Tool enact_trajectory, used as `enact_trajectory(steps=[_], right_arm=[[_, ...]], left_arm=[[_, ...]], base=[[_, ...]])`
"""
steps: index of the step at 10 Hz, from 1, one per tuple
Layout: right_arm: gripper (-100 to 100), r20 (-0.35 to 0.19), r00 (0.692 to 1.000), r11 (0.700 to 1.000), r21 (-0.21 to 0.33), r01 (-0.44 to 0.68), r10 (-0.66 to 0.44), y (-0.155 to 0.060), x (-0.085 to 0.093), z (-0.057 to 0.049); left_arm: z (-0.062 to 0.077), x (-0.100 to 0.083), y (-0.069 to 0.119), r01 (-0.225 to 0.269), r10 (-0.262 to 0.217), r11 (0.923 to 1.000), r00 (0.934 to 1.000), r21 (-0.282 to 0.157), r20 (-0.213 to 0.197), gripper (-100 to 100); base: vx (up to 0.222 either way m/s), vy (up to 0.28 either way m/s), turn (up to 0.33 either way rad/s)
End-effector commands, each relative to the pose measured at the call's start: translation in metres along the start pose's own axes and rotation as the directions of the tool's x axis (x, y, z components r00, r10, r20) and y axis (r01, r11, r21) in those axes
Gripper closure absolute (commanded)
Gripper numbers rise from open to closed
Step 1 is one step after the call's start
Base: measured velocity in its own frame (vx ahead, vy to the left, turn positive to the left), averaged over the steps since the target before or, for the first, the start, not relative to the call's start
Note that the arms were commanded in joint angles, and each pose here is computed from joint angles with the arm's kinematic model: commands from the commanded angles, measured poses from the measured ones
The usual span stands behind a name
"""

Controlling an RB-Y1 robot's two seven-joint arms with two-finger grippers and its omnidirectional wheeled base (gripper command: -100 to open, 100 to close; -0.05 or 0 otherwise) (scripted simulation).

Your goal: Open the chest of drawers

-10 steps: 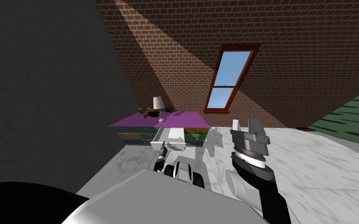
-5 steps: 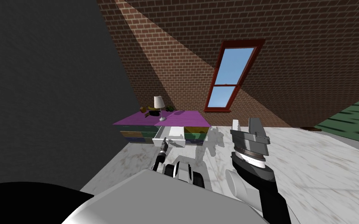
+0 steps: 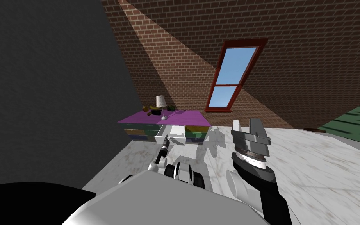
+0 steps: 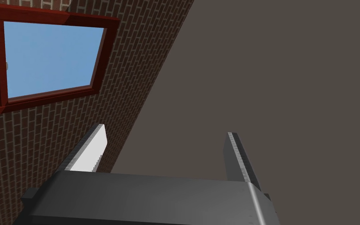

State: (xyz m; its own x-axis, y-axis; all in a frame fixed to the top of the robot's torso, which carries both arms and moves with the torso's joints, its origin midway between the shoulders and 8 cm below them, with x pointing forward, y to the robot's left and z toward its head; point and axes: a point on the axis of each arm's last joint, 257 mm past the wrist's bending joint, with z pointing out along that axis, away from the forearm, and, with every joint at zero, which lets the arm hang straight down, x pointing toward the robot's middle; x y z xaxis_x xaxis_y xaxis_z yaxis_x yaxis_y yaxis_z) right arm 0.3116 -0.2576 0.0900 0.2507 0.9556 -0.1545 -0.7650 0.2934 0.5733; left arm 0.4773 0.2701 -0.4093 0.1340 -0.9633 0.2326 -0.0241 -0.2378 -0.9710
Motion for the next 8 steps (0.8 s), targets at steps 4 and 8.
enact_trajectory(steps=[4, 8], right_arm=[[0, 0.0, 1.0, 1.0, 0.0, 0.0, 0.0, 0.0, 0.0, 0.0], [0, 0.0, 1.0, 1.0, 0.0, 0.0, 0.0, 0.0, 0.0, 0.0]], left_arm=[[0.015, 0.005, 0.0, -0.001, 0.001, 0.9995, 1.0, -0.033, -0.001, 0], [0.011, 0.002, 0.006, -0.002, 0.002, 0.9988, 1.0, -0.048, 0.003, 0]], base=[[-0.029, -0.005, 0.015], [0.0, 0.0, 0.0]])
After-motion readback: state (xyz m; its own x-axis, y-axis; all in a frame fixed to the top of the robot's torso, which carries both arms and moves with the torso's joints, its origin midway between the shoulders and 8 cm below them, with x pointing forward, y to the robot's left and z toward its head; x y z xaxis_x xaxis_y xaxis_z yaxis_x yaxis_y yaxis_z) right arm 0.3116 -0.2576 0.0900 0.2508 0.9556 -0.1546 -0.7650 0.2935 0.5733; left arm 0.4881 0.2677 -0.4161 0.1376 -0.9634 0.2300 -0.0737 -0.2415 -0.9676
